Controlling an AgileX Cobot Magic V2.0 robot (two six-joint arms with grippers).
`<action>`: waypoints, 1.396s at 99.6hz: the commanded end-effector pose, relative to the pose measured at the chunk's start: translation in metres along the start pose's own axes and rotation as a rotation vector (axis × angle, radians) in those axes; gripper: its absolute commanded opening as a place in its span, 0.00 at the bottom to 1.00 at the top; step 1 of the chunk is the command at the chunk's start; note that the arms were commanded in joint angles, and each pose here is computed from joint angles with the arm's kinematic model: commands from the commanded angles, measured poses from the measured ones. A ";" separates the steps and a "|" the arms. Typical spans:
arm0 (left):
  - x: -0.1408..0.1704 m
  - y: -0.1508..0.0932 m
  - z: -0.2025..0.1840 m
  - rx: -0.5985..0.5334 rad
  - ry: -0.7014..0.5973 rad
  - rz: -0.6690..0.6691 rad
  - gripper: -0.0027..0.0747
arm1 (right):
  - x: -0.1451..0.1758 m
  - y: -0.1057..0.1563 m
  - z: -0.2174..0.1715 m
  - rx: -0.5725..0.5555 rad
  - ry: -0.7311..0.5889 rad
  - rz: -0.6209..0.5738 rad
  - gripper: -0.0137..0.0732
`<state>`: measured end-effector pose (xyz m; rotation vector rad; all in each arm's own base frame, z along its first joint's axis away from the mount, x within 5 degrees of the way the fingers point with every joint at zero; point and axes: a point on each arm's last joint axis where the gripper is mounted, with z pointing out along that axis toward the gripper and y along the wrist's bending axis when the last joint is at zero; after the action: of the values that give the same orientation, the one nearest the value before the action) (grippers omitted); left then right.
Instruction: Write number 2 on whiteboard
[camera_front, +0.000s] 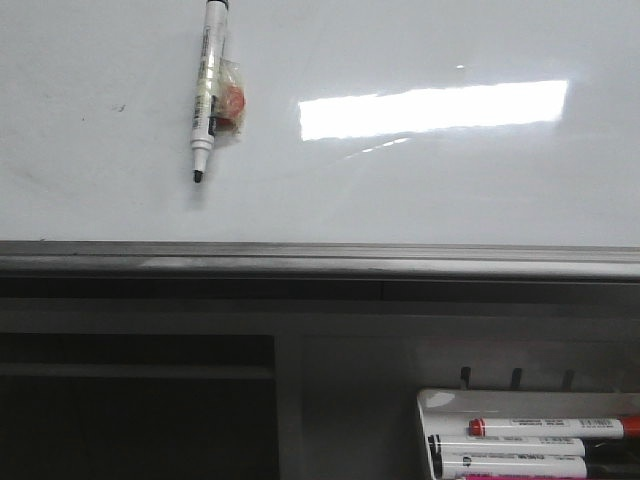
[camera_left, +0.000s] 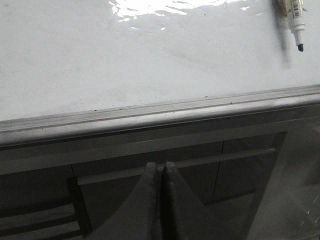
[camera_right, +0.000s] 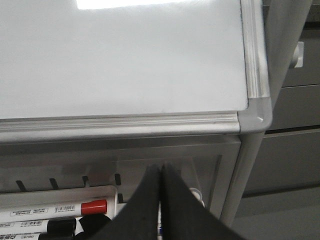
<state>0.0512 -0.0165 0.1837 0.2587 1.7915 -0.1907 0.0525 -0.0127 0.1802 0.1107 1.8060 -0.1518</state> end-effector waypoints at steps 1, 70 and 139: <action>-0.003 0.000 -0.001 -0.003 -0.077 -0.009 0.01 | 0.004 0.001 0.001 -0.007 -0.029 -0.006 0.07; -0.029 0.002 -0.007 0.141 -0.320 -0.931 0.01 | -0.054 0.014 -0.022 -0.315 -0.662 0.395 0.07; -0.186 -0.019 0.057 0.279 0.156 -0.176 0.78 | -0.125 0.026 -0.008 -0.408 -0.214 0.437 0.63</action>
<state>0.1192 -0.0530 0.3315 0.3383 1.9858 -0.4673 0.0710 0.0074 0.2872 0.2680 1.5454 0.4472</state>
